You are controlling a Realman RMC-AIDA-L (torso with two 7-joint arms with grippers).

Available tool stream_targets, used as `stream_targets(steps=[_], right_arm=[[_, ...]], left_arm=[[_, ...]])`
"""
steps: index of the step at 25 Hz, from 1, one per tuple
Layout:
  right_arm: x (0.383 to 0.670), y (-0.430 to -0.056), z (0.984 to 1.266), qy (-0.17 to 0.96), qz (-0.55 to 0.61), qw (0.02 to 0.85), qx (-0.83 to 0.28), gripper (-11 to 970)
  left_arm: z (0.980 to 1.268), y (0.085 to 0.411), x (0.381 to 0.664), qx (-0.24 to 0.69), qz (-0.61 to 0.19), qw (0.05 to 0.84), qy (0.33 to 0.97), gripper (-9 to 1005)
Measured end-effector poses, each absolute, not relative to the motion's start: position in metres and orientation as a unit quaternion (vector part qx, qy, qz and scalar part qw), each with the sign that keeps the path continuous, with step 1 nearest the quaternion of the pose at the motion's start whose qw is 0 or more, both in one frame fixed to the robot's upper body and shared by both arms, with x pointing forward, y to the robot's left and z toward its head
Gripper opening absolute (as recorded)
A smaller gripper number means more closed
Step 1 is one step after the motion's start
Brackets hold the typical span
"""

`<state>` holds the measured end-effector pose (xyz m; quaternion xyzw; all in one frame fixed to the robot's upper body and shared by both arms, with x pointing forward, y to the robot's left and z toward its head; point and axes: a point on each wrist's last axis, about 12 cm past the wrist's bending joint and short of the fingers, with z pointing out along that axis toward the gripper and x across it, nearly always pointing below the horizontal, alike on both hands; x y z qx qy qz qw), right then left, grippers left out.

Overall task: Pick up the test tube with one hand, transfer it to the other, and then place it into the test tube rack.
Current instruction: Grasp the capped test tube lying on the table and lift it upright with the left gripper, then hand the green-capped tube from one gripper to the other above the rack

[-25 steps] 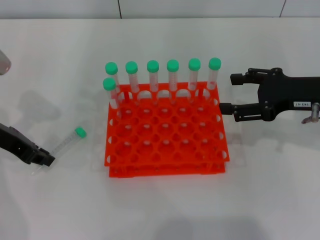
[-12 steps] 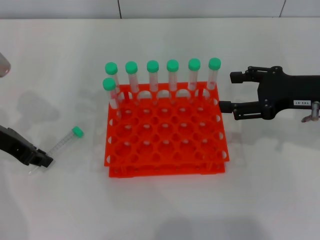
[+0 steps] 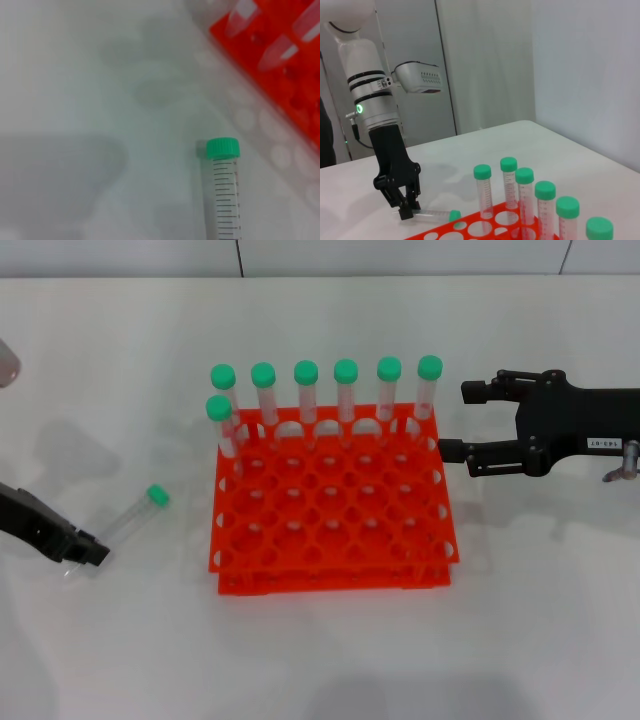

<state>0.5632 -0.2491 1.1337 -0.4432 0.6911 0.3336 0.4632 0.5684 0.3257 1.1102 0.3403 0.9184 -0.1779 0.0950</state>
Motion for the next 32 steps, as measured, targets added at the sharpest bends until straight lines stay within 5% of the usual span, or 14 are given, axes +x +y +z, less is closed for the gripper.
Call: stream_targets(steps=[6,19,32], right_arm=[[0.563,-0.251,1.133,0.693,0.333,0.464,-0.44,835],[0.562,-0.253,1.134,0.693,0.337,0.473,-0.428,834],[0.566,-0.25,1.137,0.69,0.334,0.476,-0.431,836]], left_arm=[[1.118,0.331,0.571,0.329,-0.2,0.142,0.912,185],[1.162,0.349,0.585,0.306,-0.245,0.384,0.836,185],[1.166,0.281,0.625,0.338,-0.309,0.504,0.732,185]])
